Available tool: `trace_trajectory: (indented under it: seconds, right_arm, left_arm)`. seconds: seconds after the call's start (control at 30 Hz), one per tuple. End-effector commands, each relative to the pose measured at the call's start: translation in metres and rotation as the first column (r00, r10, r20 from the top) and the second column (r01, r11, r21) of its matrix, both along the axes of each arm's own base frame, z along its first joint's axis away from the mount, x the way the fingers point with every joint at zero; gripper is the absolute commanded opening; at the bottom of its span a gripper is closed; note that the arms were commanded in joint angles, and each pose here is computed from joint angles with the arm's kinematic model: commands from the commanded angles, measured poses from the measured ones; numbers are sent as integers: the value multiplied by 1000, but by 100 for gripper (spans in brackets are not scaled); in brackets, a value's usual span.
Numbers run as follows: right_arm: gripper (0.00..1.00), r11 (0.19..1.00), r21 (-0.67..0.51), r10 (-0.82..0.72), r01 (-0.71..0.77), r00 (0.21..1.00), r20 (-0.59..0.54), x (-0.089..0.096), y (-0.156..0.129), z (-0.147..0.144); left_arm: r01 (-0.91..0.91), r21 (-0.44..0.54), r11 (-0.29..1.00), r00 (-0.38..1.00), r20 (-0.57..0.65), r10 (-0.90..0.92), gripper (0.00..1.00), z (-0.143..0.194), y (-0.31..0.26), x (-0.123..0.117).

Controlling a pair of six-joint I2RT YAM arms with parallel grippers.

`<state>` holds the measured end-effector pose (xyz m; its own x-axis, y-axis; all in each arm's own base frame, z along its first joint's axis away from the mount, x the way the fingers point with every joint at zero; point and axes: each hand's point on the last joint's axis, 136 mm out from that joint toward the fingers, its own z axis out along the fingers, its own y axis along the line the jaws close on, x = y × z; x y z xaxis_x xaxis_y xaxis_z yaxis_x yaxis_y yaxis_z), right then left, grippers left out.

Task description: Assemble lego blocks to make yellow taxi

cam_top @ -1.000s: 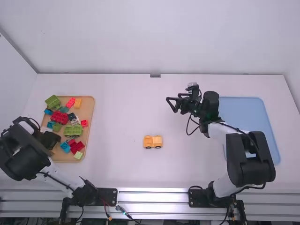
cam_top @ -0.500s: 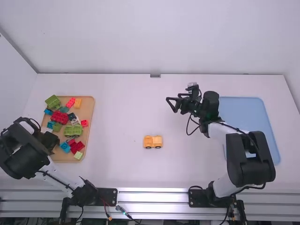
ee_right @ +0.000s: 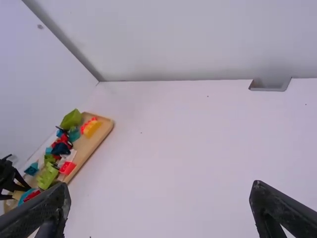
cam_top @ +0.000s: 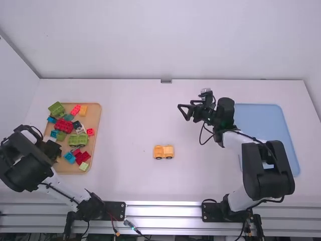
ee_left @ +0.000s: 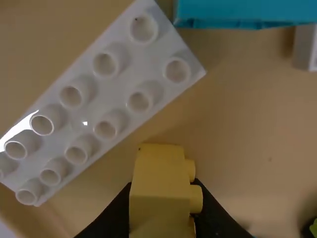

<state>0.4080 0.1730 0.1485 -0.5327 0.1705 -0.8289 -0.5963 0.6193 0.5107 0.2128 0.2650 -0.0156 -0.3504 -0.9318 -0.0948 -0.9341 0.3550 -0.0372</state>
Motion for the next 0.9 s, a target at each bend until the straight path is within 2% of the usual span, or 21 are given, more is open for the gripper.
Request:
trace_trajectory:
  seconds: [0.0,0.13,0.23,0.87]
  right_arm:
    - [95,1000,4,6,-6,999,32,4,2,12]
    - [95,1000,4,6,-6,999,32,4,3,12]
    - [95,1000,4,6,-6,999,33,4,2,12]
    - [95,1000,4,9,-9,999,32,4,3,12]
  left_arm:
    - [6,-26,1000,999,-51,-8,27,-13,-9,-14]
    - [2,-33,999,998,-55,-4,28,-13,-10,-16]
    - [-5,-40,999,998,-61,3,33,-13,-12,-17]
    - [-18,-72,997,999,-53,15,32,-13,-19,-16]
